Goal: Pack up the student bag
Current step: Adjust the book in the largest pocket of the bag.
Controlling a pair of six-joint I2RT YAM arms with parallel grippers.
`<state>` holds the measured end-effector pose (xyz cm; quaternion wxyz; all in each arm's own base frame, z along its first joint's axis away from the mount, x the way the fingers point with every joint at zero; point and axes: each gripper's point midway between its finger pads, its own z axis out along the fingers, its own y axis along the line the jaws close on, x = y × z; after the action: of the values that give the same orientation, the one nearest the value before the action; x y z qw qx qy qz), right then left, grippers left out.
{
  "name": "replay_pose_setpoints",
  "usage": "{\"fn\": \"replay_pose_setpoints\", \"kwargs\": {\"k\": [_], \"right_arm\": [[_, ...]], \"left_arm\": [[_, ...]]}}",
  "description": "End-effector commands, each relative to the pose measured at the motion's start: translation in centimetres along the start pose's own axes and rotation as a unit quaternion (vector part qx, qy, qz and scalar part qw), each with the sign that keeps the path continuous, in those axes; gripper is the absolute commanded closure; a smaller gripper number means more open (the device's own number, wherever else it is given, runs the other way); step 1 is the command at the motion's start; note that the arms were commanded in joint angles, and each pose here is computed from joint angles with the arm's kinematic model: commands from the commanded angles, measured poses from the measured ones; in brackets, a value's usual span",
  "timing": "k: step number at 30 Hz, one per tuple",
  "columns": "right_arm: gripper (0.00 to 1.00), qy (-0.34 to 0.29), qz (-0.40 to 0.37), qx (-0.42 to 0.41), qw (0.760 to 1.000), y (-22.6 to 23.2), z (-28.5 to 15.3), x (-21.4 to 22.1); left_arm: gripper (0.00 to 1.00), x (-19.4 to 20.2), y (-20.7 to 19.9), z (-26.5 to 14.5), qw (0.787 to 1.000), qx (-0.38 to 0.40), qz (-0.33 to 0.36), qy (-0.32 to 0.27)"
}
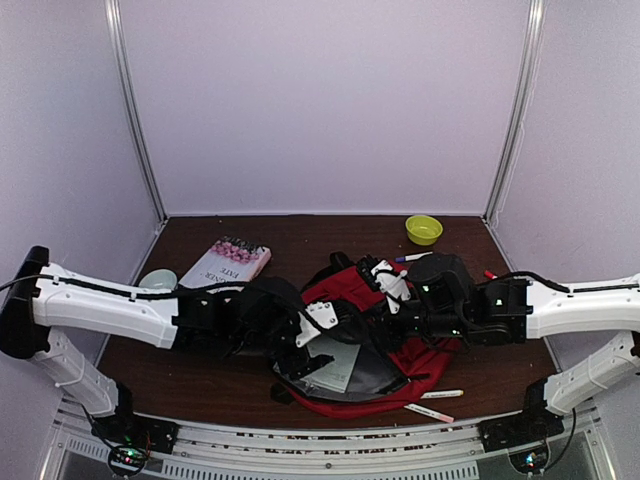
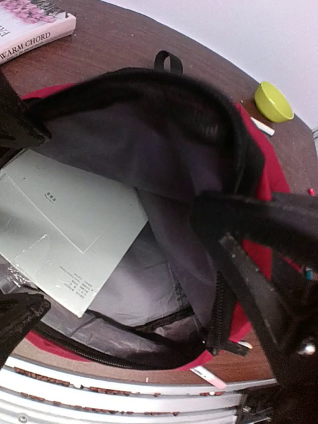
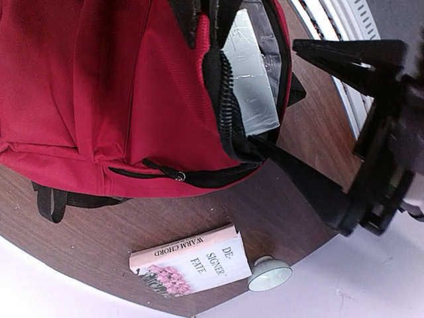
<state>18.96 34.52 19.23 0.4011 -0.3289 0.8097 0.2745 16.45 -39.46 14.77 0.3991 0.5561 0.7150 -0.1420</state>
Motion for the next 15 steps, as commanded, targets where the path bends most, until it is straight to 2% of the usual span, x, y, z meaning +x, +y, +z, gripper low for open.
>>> {"fn": "replay_pose_setpoints", "kwargs": {"k": [1, 8, 15], "right_arm": [[1.00, -0.029, 0.002, -0.004, 1.000, 0.4, -0.4, -2.1], [1.00, -0.025, 0.011, -0.003, 1.000, 0.4, -0.4, -1.9], [1.00, -0.015, 0.019, -0.004, 1.000, 0.5, -0.4, -1.5]], "left_arm": [[0.23, 2.5, 0.3, -1.7, 0.998, -0.003, -0.064, 0.019], [0.29, 7.5, -0.1, -1.6, 0.987, -0.004, -0.142, 0.069], [0.34, 9.6, 0.2, -0.4, 0.983, -0.021, -0.157, 0.093]]}}
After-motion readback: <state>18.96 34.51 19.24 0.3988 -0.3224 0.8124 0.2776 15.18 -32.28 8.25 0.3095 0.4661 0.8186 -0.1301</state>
